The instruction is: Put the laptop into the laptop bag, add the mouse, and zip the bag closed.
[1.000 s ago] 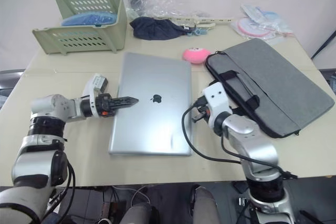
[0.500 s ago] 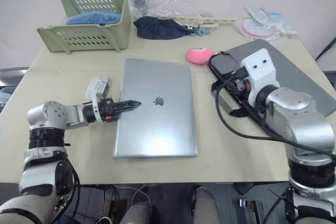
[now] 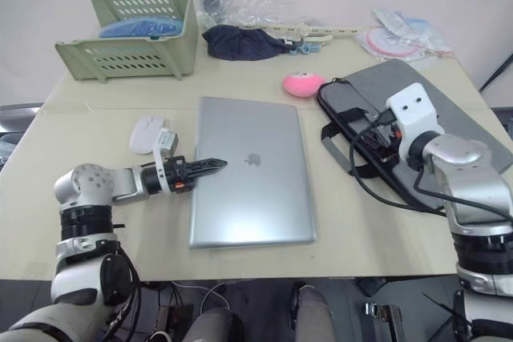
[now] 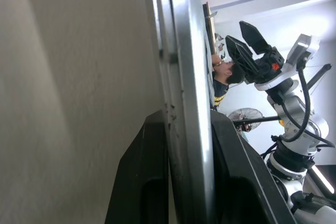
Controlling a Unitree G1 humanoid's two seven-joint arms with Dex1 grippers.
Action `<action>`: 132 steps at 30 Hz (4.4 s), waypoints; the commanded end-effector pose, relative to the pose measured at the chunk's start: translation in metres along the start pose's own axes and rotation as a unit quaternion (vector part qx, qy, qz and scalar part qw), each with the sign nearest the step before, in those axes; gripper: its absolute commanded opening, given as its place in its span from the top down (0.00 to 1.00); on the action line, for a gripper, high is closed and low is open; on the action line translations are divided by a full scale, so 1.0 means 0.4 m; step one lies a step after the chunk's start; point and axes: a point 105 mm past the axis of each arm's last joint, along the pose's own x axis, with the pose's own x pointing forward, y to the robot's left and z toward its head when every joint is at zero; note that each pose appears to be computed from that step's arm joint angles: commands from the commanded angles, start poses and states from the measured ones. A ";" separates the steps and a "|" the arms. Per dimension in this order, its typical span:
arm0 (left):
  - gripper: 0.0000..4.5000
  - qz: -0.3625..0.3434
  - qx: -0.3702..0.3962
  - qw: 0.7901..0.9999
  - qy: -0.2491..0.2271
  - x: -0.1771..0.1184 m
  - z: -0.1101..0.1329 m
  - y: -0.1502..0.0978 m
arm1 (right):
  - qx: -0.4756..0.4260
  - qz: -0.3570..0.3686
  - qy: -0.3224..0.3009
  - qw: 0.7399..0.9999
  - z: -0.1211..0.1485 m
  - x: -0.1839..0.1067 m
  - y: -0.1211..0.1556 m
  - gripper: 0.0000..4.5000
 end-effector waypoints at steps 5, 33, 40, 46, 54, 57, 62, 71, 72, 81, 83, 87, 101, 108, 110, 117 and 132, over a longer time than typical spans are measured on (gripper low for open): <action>0.89 0.003 0.024 0.999 -0.039 -0.003 -0.001 -0.039 | -0.008 0.043 -0.033 0.999 0.030 0.042 0.006 0.02; 0.89 0.007 0.023 0.999 -0.045 0.010 -0.026 -0.042 | -0.018 0.048 0.019 0.999 -0.098 0.112 -0.036 0.02; 0.89 0.004 0.021 0.999 -0.042 0.019 -0.031 -0.041 | -0.019 0.041 0.022 0.999 -0.104 0.106 -0.050 0.51; 0.89 0.002 0.021 0.999 -0.037 0.024 -0.037 -0.041 | -0.019 0.038 0.019 0.999 -0.100 0.100 -0.055 0.97; 0.89 0.000 0.020 0.999 -0.030 0.035 -0.044 -0.040 | -0.015 0.040 0.017 0.999 -0.097 0.096 -0.047 0.97; 0.89 -0.001 0.020 0.999 -0.029 0.037 -0.045 -0.041 | -0.016 0.043 0.012 0.999 -0.081 0.088 -0.044 0.97; 0.89 -0.004 0.019 0.999 -0.029 0.040 -0.046 -0.041 | -0.009 0.046 0.003 0.999 -0.032 0.065 -0.041 0.97; 0.89 -0.009 0.015 0.999 -0.030 0.053 -0.052 -0.039 | 0.002 0.051 0.000 0.999 0.078 0.028 -0.031 0.97; 0.89 -0.010 0.016 0.999 -0.030 0.056 -0.053 -0.039 | 0.002 0.052 0.000 0.999 0.085 0.025 -0.029 0.97; 0.89 -0.020 0.021 0.999 -0.029 0.072 -0.054 -0.050 | 0.005 0.083 0.005 0.997 0.102 -0.001 0.026 0.97; 0.89 -0.021 0.020 0.999 -0.033 0.075 -0.052 -0.051 | 0.008 0.080 0.005 0.997 0.103 -0.005 0.028 0.97; 0.89 -0.032 0.022 0.998 -0.040 0.085 -0.041 -0.066 | 0.010 0.080 0.008 0.997 0.101 -0.013 0.036 0.97; 0.89 -0.033 0.000 0.998 -0.049 0.140 -0.031 -0.055 | 0.020 0.097 0.001 0.995 0.114 -0.027 0.089 0.97; 0.89 -0.051 -0.029 0.995 -0.081 0.183 0.008 -0.065 | 0.025 0.098 0.001 0.995 0.115 -0.031 0.103 0.97; 0.89 -0.045 -0.031 0.995 -0.079 0.194 0.009 -0.065 | 0.027 0.099 0.001 0.995 0.115 -0.030 0.107 0.97; 0.89 -0.050 -0.093 0.989 -0.100 0.220 0.008 -0.061 | 0.031 0.104 0.002 0.994 0.112 -0.032 0.121 0.97; 0.89 -0.047 -0.155 0.980 -0.113 0.263 0.000 -0.065 | 0.049 0.118 0.001 0.992 0.118 -0.034 0.153 0.97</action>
